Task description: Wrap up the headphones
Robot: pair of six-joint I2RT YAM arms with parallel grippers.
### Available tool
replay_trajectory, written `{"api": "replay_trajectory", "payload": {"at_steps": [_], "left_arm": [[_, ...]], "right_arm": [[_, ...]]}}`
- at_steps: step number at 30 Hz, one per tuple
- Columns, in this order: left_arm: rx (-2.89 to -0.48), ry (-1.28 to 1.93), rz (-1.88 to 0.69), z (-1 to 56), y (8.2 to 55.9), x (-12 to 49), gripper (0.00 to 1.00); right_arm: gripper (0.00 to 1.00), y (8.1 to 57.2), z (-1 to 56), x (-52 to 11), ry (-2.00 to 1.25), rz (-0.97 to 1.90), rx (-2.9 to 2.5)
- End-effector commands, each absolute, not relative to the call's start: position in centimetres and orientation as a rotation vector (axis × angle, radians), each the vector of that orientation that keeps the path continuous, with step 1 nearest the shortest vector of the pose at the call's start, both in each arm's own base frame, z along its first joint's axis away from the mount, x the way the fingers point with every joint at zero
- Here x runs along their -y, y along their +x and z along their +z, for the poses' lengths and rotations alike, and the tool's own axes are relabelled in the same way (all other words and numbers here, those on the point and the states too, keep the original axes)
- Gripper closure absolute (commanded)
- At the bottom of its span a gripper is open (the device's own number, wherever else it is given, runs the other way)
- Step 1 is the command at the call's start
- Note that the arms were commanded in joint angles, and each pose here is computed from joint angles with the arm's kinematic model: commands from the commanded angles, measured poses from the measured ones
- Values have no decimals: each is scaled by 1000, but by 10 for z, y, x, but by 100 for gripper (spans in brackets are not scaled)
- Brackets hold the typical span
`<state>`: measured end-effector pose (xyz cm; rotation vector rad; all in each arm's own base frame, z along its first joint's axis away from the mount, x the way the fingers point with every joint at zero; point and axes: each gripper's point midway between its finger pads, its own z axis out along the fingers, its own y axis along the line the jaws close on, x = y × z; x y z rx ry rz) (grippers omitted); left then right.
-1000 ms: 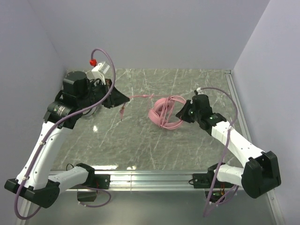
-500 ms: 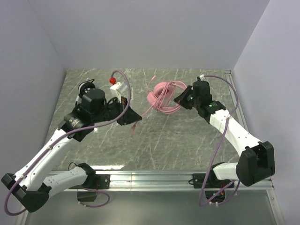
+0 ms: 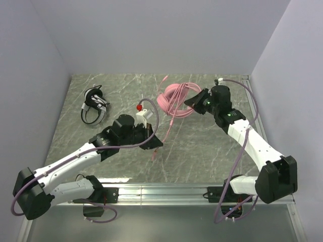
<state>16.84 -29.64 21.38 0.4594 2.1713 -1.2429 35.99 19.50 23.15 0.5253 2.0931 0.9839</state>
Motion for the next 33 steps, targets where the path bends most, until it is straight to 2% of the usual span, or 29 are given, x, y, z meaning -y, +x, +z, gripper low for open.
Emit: {"api": "replay_trajectory", "payload": {"at_steps": [1,13,18,31,33], "left_arm": [[-2086,402,-1283,217,180,309,100],[-1861,205,-1307,199,213,317,100],[-1754,112,-1271,200,228,316,100],[-1682,62,-1257,161,250,377,99],[-1615,26,-1300,172,252,384,100]], "right_arm": [[100,362,323,-199,440,1172,-1783],[100,316,348,-211,370,1441,-1687],[100,301,330,-208,442,1516,-1675],[100,274,318,-193,578,1644,-1536],[100,275,314,-190,612,1645,-1526]]}}
